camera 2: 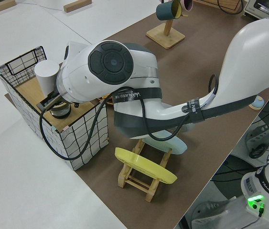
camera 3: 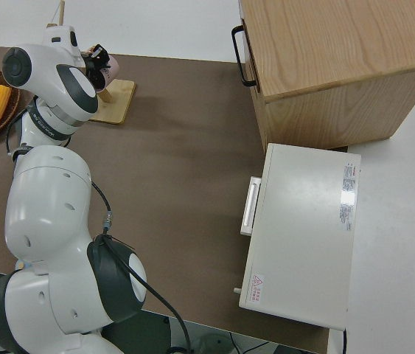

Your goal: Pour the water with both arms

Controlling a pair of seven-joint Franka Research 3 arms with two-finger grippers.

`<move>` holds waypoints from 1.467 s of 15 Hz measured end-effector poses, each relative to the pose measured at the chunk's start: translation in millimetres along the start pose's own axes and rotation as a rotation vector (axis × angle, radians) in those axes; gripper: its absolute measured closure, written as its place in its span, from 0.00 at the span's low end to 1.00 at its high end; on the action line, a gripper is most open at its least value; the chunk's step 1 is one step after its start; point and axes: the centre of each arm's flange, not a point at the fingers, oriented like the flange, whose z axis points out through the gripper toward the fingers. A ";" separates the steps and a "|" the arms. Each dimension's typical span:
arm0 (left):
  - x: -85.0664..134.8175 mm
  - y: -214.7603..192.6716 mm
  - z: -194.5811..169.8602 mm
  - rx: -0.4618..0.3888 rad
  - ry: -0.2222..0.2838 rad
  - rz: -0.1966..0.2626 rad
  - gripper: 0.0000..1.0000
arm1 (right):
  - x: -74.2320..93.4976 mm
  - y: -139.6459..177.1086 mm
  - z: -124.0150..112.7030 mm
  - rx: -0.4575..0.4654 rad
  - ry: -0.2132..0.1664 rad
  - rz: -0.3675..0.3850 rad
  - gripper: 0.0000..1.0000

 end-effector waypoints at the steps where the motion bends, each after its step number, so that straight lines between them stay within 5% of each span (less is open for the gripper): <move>1: 0.5 -0.1 -0.4 -0.001 0.002 -0.002 0.11 | -0.1 -0.2 0.4 0.000 0.000 0.000 0.67; 4: 1.1 -1.9 -1.8 0.005 0.008 -0.005 0.35 | 0.5 -2.3 1.4 0.003 0.000 -0.002 0.69; 9: 1.1 -2.0 -1.7 0.005 0.009 -0.006 0.35 | 2.7 -0.5 2.6 -0.004 0.002 -0.002 0.84; 22: 1.1 -2.1 -1.8 0.004 0.009 -0.006 0.35 | 2.4 3.6 4.2 -0.010 0.002 0.002 0.90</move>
